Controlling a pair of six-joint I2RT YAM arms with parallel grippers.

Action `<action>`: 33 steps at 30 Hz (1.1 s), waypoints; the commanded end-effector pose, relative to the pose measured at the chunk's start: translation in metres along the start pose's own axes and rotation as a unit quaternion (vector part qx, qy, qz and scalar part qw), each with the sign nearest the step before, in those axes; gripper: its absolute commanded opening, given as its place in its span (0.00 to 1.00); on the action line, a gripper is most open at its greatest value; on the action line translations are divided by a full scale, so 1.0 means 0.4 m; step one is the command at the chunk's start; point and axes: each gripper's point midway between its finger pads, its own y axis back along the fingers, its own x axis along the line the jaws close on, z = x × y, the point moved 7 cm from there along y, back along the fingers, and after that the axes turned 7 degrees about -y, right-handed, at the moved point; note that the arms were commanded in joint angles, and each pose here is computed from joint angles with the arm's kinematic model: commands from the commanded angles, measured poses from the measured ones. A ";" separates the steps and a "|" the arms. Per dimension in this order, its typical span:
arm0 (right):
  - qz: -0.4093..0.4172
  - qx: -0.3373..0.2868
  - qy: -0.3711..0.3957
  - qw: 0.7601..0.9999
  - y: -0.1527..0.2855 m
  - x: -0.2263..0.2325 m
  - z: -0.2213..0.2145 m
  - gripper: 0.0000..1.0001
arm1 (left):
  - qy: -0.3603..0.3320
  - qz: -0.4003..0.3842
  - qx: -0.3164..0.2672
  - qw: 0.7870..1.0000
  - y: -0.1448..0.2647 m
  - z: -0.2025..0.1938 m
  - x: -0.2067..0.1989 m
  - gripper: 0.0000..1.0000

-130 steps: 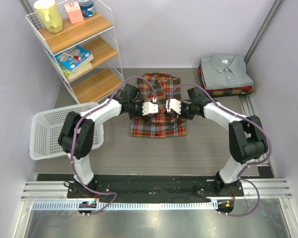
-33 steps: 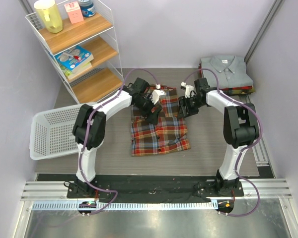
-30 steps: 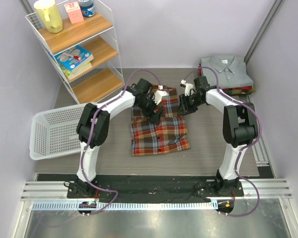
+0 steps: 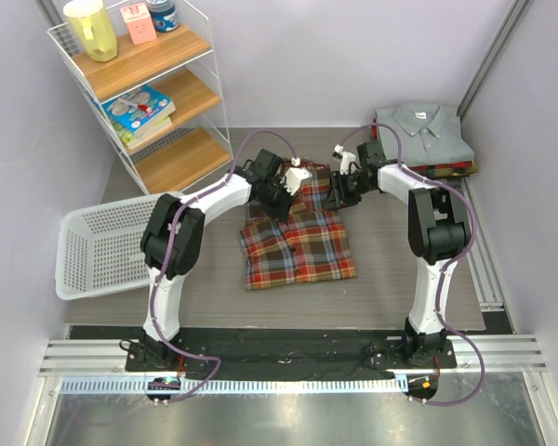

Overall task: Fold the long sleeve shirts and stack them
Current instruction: Fold the shirt

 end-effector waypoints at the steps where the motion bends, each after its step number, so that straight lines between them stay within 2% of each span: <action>1: -0.010 -0.055 0.046 0.997 0.087 0.049 0.075 0.44 | -0.006 0.037 -0.019 0.999 0.033 0.030 0.029 0.17; 3: -0.017 -0.063 0.055 0.996 0.118 0.063 0.089 0.48 | -0.008 0.030 -0.043 0.999 0.075 0.053 0.022 0.27; 4: -0.018 -0.072 0.065 0.995 0.141 0.080 0.095 0.49 | -0.006 0.030 -0.052 0.998 0.094 0.059 0.024 0.36; 6: -0.018 -0.071 0.073 0.995 0.163 0.093 0.087 0.50 | -0.009 0.020 -0.076 0.997 0.153 0.070 0.027 0.45; 9: -0.017 -0.075 0.079 0.994 0.195 0.113 0.067 0.50 | -0.031 0.014 -0.049 0.998 0.195 0.042 0.024 0.55; 15: 0.015 -0.048 0.056 0.997 0.187 0.144 -0.007 0.43 | -0.035 -0.029 0.010 0.999 0.185 -0.036 -0.002 0.59; 24: 0.016 0.012 0.034 0.999 0.068 0.104 -0.090 0.36 | -0.026 -0.047 0.045 0.998 0.109 -0.073 0.024 0.60; 26: 0.014 0.016 0.033 0.999 0.055 0.095 -0.096 0.35 | -0.029 -0.051 0.050 0.997 0.091 -0.074 0.029 0.57; 29: 0.010 0.027 0.026 0.999 0.039 0.080 -0.111 0.35 | -0.046 -0.060 0.052 0.996 0.084 -0.055 0.016 0.36; 30: 0.007 0.028 0.027 0.999 0.037 0.076 -0.113 0.34 | -0.055 -0.063 0.053 0.995 0.082 -0.050 0.012 0.23; 33: 0.002 0.034 0.026 0.999 0.029 0.067 -0.121 0.34 | -0.076 -0.065 0.042 0.994 0.089 -0.022 -0.002 0.07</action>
